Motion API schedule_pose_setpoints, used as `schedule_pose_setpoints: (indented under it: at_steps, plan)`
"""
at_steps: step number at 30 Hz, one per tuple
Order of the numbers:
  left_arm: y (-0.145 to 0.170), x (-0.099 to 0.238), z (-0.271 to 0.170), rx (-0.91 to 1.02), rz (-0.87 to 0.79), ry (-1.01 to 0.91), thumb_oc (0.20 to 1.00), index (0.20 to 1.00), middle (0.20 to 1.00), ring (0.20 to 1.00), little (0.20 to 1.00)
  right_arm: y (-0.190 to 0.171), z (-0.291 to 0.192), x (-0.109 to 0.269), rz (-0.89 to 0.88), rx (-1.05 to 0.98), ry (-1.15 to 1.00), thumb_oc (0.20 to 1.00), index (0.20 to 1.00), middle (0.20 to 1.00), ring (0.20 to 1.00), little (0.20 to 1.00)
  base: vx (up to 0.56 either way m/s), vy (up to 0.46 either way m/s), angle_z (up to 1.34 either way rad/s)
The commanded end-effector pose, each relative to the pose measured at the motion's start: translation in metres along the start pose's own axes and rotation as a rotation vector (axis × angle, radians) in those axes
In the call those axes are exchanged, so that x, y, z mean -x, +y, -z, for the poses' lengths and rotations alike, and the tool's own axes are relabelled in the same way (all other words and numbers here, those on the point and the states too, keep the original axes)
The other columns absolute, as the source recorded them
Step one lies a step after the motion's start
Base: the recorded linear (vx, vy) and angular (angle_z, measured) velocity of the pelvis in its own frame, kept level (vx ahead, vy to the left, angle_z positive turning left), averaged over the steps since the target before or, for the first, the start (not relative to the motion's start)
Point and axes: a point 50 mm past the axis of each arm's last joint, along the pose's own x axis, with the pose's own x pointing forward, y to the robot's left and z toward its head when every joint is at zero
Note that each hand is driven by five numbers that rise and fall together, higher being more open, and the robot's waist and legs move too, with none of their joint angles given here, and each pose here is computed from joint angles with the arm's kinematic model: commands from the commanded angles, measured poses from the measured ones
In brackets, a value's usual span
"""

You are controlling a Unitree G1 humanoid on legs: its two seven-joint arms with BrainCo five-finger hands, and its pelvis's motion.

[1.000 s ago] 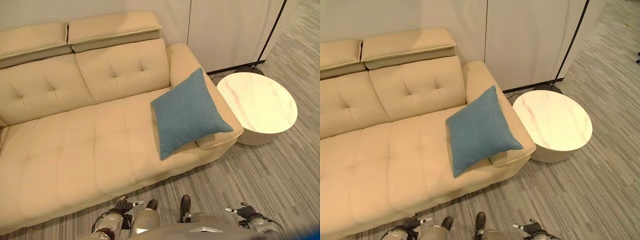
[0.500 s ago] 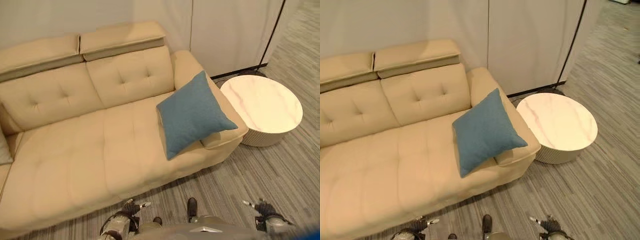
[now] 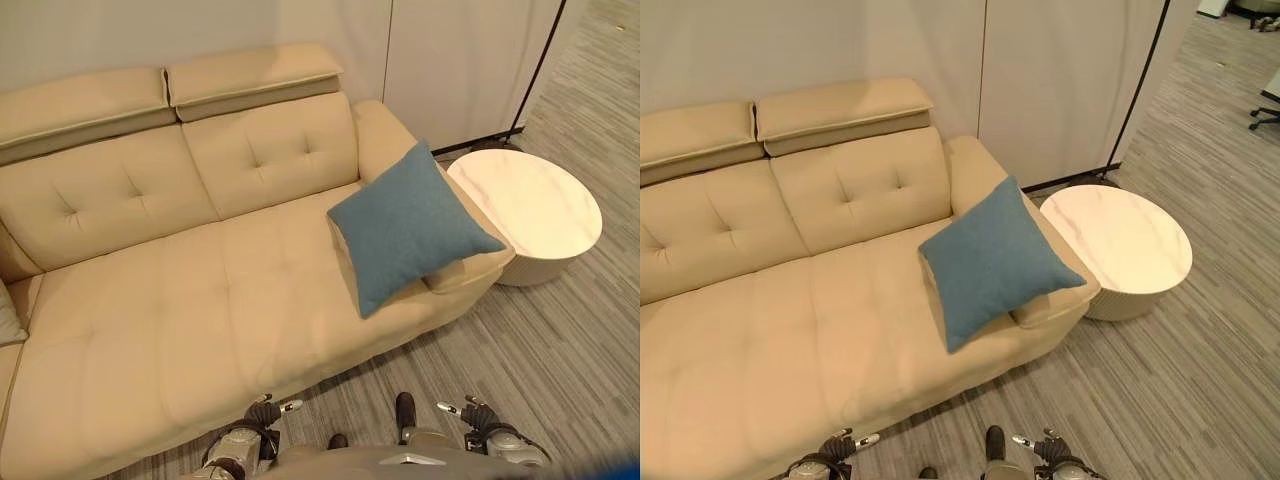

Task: Pick up all the scattered cushions and arrange them neatly on the sofa.

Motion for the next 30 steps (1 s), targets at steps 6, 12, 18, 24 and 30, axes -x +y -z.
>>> schedule_pose_setpoints:
  at_steps: [6,12,18,24,30]
  plan:
    - [0.011,0.001,0.004,0.051,-0.045,0.005,1.0,1.0,1.0,1.0,1.0,-0.003,-0.018,-0.001,-0.004,0.06,-0.081,1.0,1.0,1.0,1.0,1.0,0.19,-0.044,-0.03]
    - [0.013,0.001,0.007,0.023,-0.04,0.008,1.0,1.0,1.0,1.0,1.0,-0.011,-0.017,-0.001,0.03,0.024,-0.082,1.0,1.0,1.0,1.0,1.0,0.25,-0.206,0.77]
    - [0.007,-0.002,-0.018,0.009,-0.007,-0.072,1.0,1.0,1.0,1.0,1.0,-0.023,-0.015,-0.001,0.09,-0.047,-0.078,1.0,1.0,1.0,1.0,1.0,0.16,-0.24,0.61]
    - [0.008,-0.001,-0.014,-0.009,-0.007,-0.057,1.0,1.0,1.0,1.0,1.0,-0.025,-0.001,0.001,0.101,-0.054,-0.026,1.0,1.0,1.0,1.0,1.0,0.14,0.019,0.43]
    - [0.011,0.002,0.014,0.027,-0.03,0.03,1.0,1.0,1.0,1.0,1.0,-0.012,0.002,0.001,0.051,-0.008,-0.016,1.0,1.0,1.0,1.0,1.0,0.08,0.173,-0.37]
